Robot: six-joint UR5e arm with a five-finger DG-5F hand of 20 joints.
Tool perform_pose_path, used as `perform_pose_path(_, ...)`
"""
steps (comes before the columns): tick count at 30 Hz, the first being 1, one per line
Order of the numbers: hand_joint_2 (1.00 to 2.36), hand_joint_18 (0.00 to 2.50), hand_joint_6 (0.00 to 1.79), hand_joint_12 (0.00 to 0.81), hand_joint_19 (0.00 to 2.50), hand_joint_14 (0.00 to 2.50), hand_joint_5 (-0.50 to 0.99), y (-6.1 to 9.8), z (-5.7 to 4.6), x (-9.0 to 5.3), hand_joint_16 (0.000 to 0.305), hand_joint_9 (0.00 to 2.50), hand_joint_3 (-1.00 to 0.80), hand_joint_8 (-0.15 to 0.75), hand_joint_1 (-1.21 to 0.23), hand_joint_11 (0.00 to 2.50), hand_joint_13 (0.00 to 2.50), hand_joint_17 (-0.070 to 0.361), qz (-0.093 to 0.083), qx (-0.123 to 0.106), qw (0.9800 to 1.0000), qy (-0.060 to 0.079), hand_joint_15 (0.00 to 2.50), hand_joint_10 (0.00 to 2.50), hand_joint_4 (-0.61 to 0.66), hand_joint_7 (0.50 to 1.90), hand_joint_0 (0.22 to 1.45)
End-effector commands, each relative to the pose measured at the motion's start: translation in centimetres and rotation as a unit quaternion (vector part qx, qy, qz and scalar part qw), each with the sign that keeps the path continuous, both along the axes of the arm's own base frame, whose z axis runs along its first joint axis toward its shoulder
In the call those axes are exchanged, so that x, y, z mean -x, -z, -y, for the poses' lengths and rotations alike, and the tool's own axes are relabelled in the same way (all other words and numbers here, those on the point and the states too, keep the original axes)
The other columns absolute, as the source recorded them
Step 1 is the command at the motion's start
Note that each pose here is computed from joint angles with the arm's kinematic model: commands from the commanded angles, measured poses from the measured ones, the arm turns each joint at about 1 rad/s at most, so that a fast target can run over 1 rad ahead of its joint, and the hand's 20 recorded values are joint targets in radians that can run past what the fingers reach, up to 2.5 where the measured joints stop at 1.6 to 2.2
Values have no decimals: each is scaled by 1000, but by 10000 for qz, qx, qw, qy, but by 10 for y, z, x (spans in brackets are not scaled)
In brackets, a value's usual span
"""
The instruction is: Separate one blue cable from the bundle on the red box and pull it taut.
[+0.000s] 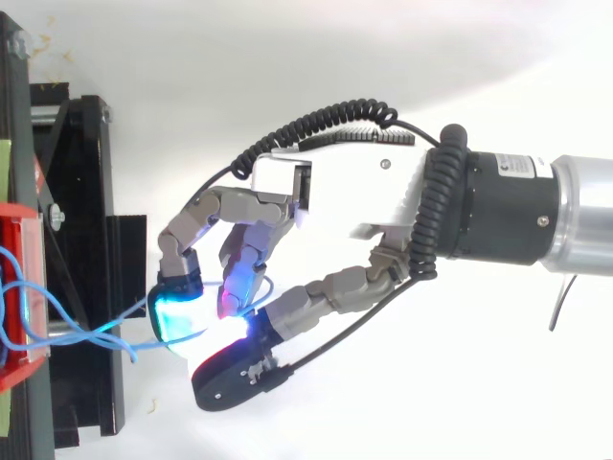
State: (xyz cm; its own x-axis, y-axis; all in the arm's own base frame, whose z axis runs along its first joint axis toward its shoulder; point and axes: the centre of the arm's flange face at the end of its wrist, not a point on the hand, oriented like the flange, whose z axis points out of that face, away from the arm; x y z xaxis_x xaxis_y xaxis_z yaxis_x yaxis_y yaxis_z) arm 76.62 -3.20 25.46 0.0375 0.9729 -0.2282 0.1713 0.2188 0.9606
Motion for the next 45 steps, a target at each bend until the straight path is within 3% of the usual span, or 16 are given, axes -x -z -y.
perform_pose_path(1,1014,666,889,317,581,21,-16,0,0,1,41,1246,-291,168,-833,503,935,92,-25,4,10000,-12,521,19,-5,978,650)
perform_pose_path(7,1000,591,871,333,585,22,-30,2,1,5,44,1217,-493,188,-634,495,887,98,-199,31,9998,-12,504,22,7,957,554)
perform_pose_path(13,1000,613,854,360,569,19,-27,1,1,7,50,1224,-500,217,-589,473,896,111,-275,43,9996,-20,487,20,22,978,476)
perform_pose_path(20,1000,592,854,350,578,19,-28,0,1,8,47,1223,-500,209,-642,487,883,105,-306,63,9995,-23,487,19,25,980,515)
perform_pose_path(21,1003,593,855,332,581,20,-28,0,1,8,43,1224,-456,193,-681,498,879,98,-307,71,9995,-24,491,19,19,995,573)
perform_pose_path(27,1013,672,869,320,570,22,-20,-1,1,9,41,1262,-313,196,-805,526,934,93,-300,77,9995,-26,533,22,16,1038,622)
perform_pose_path(33,1014,672,884,323,580,22,-17,-8,2,11,41,1248,-318,188,-793,506,932,92,-295,116,9995,-18,537,22,6,988,653)
perform_pose_path(37,1013,643,885,327,596,22,-17,-17,4,15,41,1246,-319,187,-756,506,923,92,-355,216,9991,-21,544,20,8,972,650)
perform_pose_path(39,1013,638,885,329,605,21,-17,-23,6,21,41,1244,-322,186,-751,506,917,92,-489,304,9983,-29,541,20,3,964,649)
perform_pose_path(45,1011,598,880,334,634,21,-16,-28,8,27,41,1248,-325,189,-727,510,896,93,-641,332,9974,-41,544,22,4,974,642)
